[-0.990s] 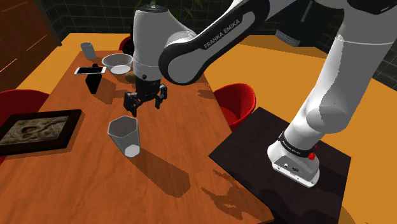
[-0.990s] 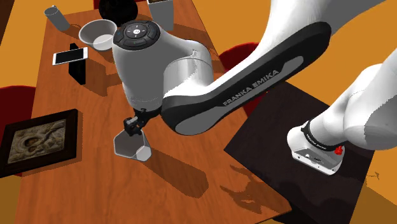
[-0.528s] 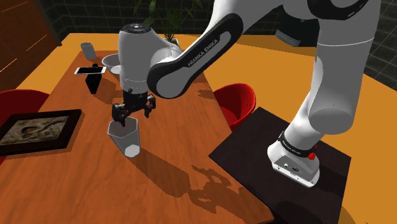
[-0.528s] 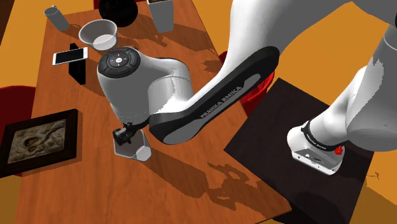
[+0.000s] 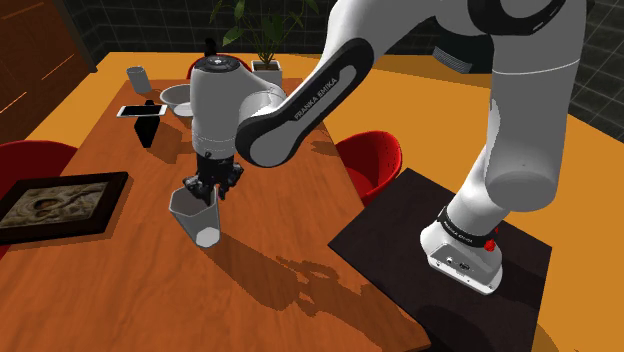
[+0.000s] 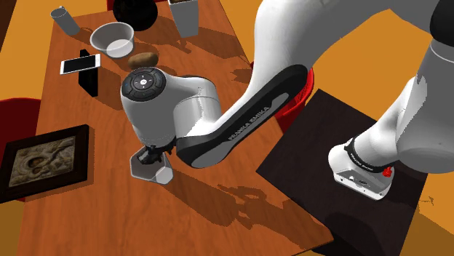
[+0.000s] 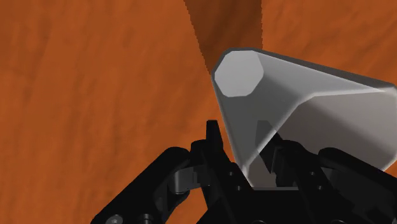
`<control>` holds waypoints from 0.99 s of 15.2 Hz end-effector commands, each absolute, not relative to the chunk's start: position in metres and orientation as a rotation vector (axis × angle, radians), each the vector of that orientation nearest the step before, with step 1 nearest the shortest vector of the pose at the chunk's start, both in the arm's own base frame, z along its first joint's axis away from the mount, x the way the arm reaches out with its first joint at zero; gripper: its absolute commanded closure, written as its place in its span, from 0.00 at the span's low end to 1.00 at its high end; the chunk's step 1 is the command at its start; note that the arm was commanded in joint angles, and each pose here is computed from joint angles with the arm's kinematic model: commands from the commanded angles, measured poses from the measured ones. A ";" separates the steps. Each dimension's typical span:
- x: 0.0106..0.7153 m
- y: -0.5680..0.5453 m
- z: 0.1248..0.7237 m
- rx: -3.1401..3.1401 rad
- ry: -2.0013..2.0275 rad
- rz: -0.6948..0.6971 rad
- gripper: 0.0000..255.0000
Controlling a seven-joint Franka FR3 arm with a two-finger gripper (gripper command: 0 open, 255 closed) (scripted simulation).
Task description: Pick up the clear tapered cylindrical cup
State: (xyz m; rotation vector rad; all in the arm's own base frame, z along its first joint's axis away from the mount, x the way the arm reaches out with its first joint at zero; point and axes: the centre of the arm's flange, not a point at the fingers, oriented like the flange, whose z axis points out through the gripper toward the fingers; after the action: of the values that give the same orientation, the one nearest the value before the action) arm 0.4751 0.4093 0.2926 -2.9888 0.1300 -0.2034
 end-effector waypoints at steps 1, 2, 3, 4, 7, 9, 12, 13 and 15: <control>0.475 0.409 0.292 -2.989 0.130 -0.204 1.00; 0.475 0.409 0.292 -2.989 0.130 -0.204 1.00; 0.475 0.409 0.292 -2.989 0.130 -0.204 1.00; 0.475 0.409 0.292 -2.989 0.130 -0.204 1.00; 0.475 0.409 0.292 -2.989 0.130 -0.204 1.00; 0.475 0.409 0.297 -2.989 0.130 -0.204 1.00; 0.475 0.409 0.313 -2.989 0.130 -0.204 1.00; 0.475 0.409 0.318 -2.989 0.130 -0.204 1.00; 0.475 0.409 0.329 -2.989 0.130 -0.204 1.00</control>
State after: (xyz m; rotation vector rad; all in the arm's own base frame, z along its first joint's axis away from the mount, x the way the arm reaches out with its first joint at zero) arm 0.4742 0.4092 0.3238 -2.9889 0.1298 -0.2036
